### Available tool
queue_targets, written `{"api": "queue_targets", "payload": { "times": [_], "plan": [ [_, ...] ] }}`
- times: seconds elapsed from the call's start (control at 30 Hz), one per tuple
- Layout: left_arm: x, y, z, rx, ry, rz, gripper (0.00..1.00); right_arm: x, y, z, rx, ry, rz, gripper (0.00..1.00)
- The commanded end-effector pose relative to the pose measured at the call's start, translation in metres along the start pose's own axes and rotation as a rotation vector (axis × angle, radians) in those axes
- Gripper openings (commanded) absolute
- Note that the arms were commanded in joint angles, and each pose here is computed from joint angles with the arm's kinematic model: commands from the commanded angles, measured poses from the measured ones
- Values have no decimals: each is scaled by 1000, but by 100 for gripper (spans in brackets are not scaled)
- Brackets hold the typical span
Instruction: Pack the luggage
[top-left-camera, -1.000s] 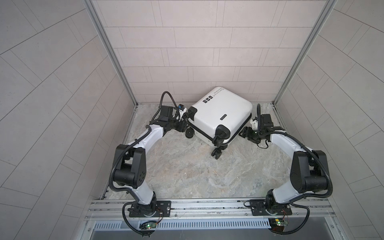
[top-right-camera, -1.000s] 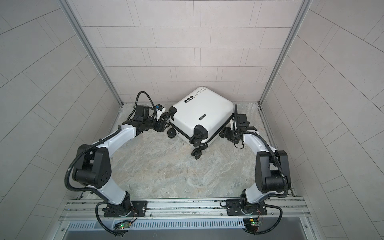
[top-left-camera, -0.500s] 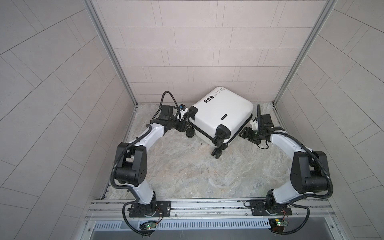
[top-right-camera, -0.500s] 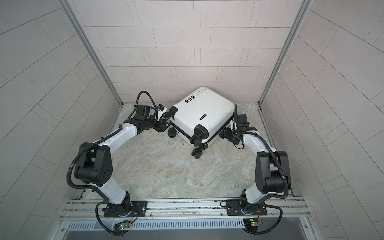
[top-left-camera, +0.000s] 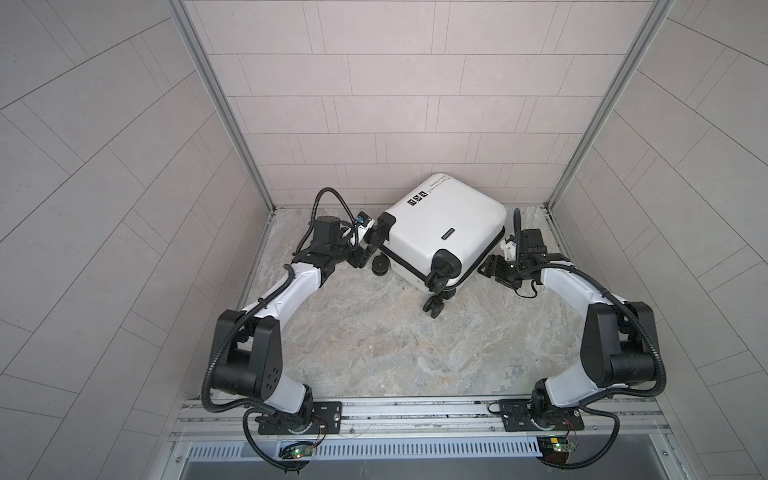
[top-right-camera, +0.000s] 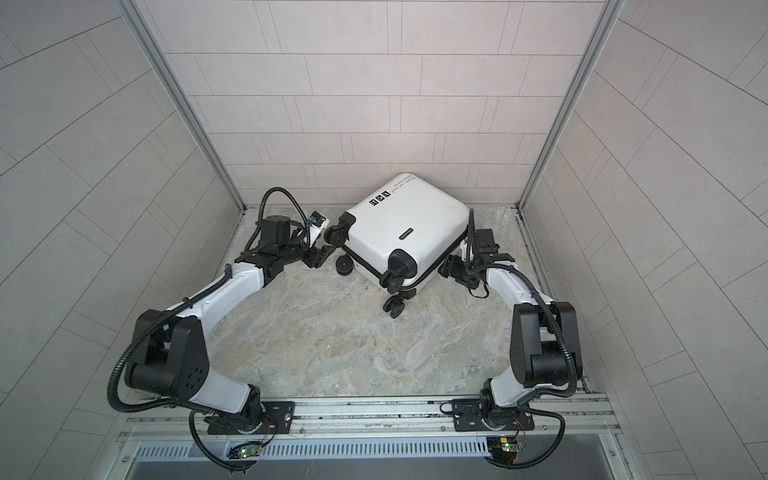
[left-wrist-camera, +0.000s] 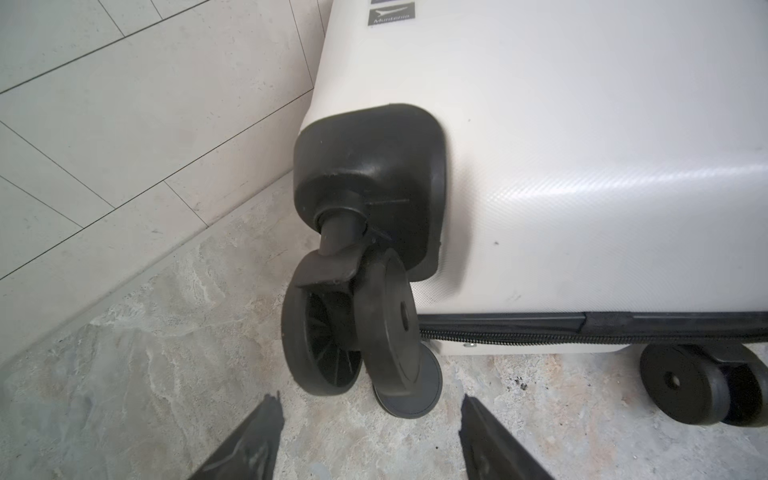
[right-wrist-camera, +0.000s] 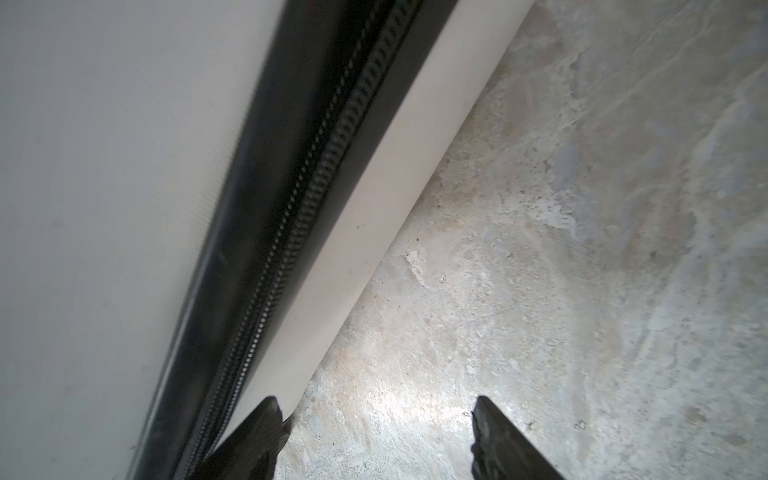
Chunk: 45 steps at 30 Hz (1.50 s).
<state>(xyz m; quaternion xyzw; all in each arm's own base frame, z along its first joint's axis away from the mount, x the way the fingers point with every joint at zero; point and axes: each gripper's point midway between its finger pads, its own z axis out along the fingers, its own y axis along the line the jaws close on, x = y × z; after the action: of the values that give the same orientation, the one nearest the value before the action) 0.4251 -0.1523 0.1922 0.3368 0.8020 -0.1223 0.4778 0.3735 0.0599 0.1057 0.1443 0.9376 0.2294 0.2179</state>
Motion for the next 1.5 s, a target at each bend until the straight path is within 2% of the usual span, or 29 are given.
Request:
{"api": "queue_targets", "payload": {
  "times": [0.0,0.33,0.57,0.8,1.0,1.27,1.47],
  "plan": [
    [-18,3,0,13,-50,65,73,-3,6,-4,-6,-6,-20,74],
    [-35,2,16,57,-80,39,72,-3,6,-5,-4,-9,-18,74],
    [-34,1,33,82,-55,24,72,-5,6,-6,0,-13,-20,74],
    [-31,-6,41,102,-39,25,68,-8,5,-2,4,-7,-18,74],
    [-31,-8,44,91,-27,27,54,-13,5,-2,9,-13,-17,74],
    [-28,-15,40,102,-10,6,19,-18,1,3,25,-10,-16,73],
    [-25,-27,29,113,1,2,6,-31,-4,4,31,-19,-3,73]
  ]
}}
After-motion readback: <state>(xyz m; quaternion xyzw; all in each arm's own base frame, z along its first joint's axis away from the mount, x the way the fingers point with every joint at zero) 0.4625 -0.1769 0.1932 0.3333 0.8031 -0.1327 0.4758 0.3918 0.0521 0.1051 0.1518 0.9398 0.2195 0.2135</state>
